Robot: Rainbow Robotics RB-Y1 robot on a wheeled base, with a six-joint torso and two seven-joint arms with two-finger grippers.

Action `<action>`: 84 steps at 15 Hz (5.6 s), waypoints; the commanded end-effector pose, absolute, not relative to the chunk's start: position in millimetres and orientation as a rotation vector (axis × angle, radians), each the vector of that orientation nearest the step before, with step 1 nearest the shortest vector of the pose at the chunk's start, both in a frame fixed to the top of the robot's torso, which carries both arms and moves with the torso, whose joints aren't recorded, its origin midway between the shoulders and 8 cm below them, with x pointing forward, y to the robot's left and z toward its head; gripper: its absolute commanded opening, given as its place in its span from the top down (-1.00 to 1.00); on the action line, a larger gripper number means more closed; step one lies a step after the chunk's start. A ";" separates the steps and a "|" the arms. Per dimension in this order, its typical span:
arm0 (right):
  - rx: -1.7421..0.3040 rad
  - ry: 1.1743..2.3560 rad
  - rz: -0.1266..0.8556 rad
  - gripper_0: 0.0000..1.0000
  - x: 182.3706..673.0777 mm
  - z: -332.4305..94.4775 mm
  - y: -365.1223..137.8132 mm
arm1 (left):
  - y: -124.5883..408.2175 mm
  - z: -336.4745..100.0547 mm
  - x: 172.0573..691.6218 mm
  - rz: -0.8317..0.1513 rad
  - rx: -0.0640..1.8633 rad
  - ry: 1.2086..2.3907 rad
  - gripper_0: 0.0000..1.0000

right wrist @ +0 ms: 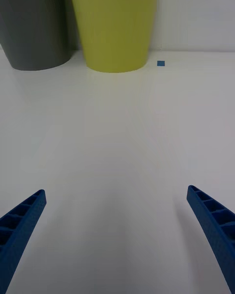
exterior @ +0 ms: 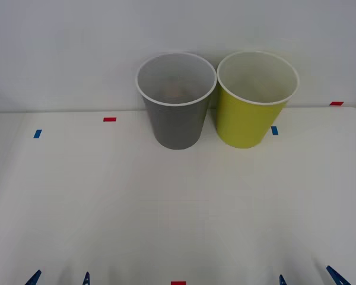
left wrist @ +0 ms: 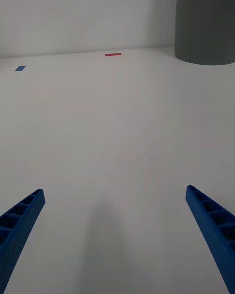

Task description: Put cans in the gray bin and PET bottles in the light green bin.

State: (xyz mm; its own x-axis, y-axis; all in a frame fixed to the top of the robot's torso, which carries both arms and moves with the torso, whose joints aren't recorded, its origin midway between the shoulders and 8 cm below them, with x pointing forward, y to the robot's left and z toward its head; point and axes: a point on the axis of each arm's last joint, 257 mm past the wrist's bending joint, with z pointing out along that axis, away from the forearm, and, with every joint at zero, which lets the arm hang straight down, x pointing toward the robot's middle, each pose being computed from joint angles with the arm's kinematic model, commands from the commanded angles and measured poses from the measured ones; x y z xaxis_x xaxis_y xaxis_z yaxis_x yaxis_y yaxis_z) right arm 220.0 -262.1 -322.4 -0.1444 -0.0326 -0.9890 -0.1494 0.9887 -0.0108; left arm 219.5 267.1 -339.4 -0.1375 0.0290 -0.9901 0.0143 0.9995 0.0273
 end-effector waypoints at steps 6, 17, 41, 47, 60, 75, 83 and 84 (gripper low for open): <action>-0.137 1.715 0.102 -1.00 220.0 -322.5 -262.1 | 267.1 -339.4 219.5 0.013 0.033 1.709 -1.00; -0.137 1.715 0.102 -1.00 220.0 -322.5 -262.1 | 267.1 -339.4 219.5 0.013 0.033 1.709 -1.00; -0.137 1.715 0.102 -1.00 220.0 -322.5 -262.1 | 267.1 -339.4 219.5 0.013 0.033 1.709 -1.00; -0.137 1.715 0.102 -1.00 220.0 -322.5 -262.1 | 267.1 -339.4 219.5 0.013 0.033 1.709 -1.00; -0.137 1.715 0.102 -1.00 220.0 -322.5 -262.1 | 267.1 -339.4 219.5 0.013 0.033 1.709 -1.00; -0.137 1.715 0.102 -1.00 220.0 -322.5 -262.1 | 267.1 -339.4 219.5 0.013 0.033 1.709 -1.00; -0.137 1.715 0.102 -1.00 220.0 -322.5 -262.1 | 267.1 -339.4 219.5 0.013 0.033 1.709 -1.00; -0.137 1.715 0.102 -1.00 220.0 -322.5 -262.1 | 267.1 -339.4 219.5 0.013 0.033 1.709 -1.00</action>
State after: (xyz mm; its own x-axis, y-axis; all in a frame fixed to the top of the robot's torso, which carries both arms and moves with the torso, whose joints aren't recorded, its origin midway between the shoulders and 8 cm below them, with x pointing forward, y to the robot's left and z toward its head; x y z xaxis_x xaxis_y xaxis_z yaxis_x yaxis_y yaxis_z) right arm 220.0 -262.1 -322.5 -0.1446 -0.0324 -0.9890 -0.1493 0.9887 -0.0106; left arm 219.5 267.1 -339.4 -0.1375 0.0290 -0.9901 0.0143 0.9995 0.0273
